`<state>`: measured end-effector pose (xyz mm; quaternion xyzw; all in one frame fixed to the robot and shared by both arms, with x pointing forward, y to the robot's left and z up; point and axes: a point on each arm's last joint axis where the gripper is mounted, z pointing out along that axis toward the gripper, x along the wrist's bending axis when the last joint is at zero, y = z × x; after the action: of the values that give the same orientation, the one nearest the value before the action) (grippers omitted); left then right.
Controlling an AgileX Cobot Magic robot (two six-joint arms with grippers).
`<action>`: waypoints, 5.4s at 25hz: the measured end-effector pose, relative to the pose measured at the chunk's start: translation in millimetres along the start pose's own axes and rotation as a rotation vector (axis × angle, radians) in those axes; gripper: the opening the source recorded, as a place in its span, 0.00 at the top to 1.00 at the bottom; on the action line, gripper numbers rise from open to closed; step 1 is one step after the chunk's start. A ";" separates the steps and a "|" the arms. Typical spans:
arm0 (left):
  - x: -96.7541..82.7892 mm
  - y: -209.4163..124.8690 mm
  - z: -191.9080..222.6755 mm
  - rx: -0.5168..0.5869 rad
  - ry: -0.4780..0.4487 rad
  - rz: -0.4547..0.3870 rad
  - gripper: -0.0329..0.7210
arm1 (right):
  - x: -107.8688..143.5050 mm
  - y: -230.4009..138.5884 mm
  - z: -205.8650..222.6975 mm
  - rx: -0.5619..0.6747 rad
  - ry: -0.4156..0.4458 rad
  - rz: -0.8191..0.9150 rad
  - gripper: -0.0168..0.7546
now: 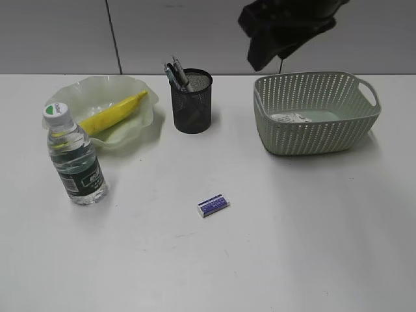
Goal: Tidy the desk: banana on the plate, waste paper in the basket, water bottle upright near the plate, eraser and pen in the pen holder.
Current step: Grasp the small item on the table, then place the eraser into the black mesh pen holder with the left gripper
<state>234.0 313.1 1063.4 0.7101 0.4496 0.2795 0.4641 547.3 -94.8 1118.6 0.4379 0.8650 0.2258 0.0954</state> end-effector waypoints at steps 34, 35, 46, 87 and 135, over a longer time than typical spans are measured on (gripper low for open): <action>-3.7 6.3 3.7 0.011 -0.032 -0.017 0.55 | 10.8 -355.9 -121.6 -0.599 -0.172 0.058 0.48; -5.6 12.2 7.0 0.014 -0.046 -0.024 0.55 | 11.2 -358.6 -123.0 -0.620 -0.171 0.058 0.48; -40.1 91.5 163.4 0.285 -0.198 0.044 0.55 | 11.8 -361.4 -124.0 -0.640 -0.170 0.045 0.48; -147.7 20.3 472.1 1.008 -0.310 0.457 0.54 | 12.1 -361.4 -124.1 -0.642 -0.168 0.043 0.50; -26.7 132.5 512.4 0.183 -0.069 -0.045 0.57 | 12.1 -361.7 -124.3 -0.645 -0.169 0.042 0.50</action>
<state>689.8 58.3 973.1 0.7483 0.4729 0.2022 0.4189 236.6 -309.3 1056.9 0.4201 0.7287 0.4529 0.2957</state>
